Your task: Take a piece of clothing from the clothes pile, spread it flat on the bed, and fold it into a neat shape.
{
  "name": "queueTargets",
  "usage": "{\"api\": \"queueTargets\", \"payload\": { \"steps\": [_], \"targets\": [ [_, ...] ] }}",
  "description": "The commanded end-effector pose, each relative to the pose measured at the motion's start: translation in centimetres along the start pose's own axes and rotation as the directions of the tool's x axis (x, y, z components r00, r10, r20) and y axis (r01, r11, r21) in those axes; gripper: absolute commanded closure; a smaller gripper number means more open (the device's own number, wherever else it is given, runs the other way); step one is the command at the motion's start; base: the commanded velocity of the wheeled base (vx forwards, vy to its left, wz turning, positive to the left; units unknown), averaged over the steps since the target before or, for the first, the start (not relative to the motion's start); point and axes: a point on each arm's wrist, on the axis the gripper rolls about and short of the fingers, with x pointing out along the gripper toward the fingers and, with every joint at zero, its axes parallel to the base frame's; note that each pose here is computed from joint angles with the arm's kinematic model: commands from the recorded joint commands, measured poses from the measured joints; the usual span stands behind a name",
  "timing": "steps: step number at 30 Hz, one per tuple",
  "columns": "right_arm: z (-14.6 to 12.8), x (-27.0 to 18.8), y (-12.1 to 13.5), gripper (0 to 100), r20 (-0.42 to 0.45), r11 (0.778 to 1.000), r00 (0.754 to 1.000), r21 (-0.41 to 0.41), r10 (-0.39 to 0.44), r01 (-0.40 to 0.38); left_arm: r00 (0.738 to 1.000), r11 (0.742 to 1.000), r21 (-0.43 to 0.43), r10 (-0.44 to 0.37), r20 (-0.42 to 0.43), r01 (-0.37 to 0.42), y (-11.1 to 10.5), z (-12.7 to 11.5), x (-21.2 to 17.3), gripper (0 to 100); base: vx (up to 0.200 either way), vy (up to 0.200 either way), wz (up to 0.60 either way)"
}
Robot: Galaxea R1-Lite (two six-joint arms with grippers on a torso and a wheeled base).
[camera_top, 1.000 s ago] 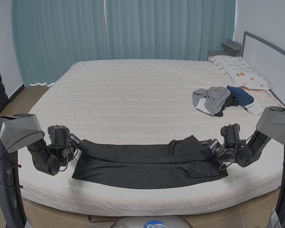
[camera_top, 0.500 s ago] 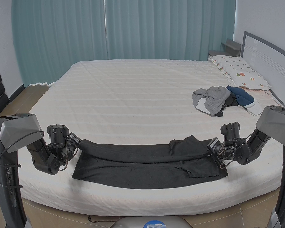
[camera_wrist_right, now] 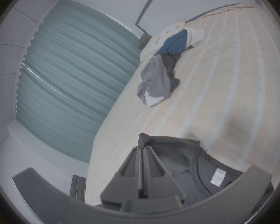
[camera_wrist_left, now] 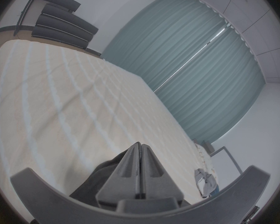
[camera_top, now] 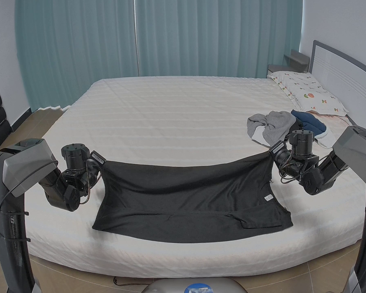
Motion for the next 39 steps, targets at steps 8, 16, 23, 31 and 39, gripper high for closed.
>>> {"api": "queueTargets", "payload": {
  "steps": [8,16,23,31,39],
  "targets": [
    [-2.7,-1.2,-3.8,100,-0.074,0.992,0.991,-0.074,-0.109,0.104,1.0,0.997,0.074,0.014,-0.021,-0.013,3.4,-2.8,-0.7,100,0.0,0.0,0.0],
    [-4.2,-3.2,-6.7,100,-0.143,0.972,0.972,-0.172,-0.185,0.16,0.99,0.978,0.19,0.106,-0.096,-0.087,5.9,-4.3,-2.9,100,0.0,0.0,0.0],
    [-5.0,-3.3,-8.2,100,-0.175,0.96,0.958,-0.208,-0.225,0.187,0.978,0.952,0.285,0.157,-0.14,-0.112,7.0,-5.1,-3.9,100,0.0,0.0,0.0],
    [-5.3,-2.9,-8.9,100,-0.179,0.953,0.954,-0.227,-0.242,0.199,0.965,0.928,0.349,0.2,-0.17,-0.131,7.9,-5.5,-5.3,100,0.0,0.0,0.0],
    [-3.0,-3.0,-8.3,100,-0.135,0.963,0.968,-0.196,-0.214,0.186,0.975,0.936,0.333,0.166,-0.145,-0.11,6.7,-4.5,-5.6,100,0.0,0.0,0.0]
  ]
}}
